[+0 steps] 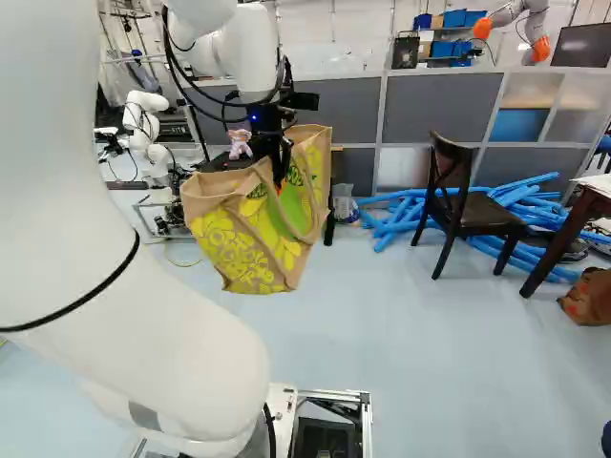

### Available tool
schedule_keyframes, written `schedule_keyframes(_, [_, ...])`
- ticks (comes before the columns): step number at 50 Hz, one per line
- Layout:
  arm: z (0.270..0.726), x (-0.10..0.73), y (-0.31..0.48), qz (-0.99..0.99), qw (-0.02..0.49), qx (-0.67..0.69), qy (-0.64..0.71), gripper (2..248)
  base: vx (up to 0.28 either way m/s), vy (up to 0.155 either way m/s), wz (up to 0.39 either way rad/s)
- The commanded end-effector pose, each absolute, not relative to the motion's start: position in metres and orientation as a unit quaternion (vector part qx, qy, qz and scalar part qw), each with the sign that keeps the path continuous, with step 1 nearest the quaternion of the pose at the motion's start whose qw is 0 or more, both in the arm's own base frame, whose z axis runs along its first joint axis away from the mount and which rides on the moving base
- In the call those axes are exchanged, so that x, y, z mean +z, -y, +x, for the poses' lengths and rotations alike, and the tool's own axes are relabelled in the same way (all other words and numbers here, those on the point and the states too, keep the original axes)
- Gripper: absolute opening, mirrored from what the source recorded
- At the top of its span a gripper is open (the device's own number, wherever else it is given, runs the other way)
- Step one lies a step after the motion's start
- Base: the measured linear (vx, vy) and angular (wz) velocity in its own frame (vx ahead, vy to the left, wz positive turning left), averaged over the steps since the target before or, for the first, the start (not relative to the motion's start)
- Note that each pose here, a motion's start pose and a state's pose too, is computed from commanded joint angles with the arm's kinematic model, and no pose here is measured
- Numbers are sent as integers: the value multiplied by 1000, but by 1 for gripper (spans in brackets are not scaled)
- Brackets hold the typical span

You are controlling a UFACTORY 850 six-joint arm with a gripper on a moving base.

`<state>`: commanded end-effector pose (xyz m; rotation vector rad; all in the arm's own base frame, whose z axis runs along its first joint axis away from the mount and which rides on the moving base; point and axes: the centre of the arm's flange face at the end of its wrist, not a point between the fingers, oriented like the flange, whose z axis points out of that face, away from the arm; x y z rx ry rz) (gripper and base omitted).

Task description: Pick up the bag on the ground and place it on the table

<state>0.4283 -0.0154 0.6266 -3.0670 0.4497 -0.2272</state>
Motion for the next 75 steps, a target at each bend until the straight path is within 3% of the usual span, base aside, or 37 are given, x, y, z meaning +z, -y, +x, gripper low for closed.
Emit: schedule_keyframes(75, [428,627,15,-987,17,-73,-145,21,159,0,-12])
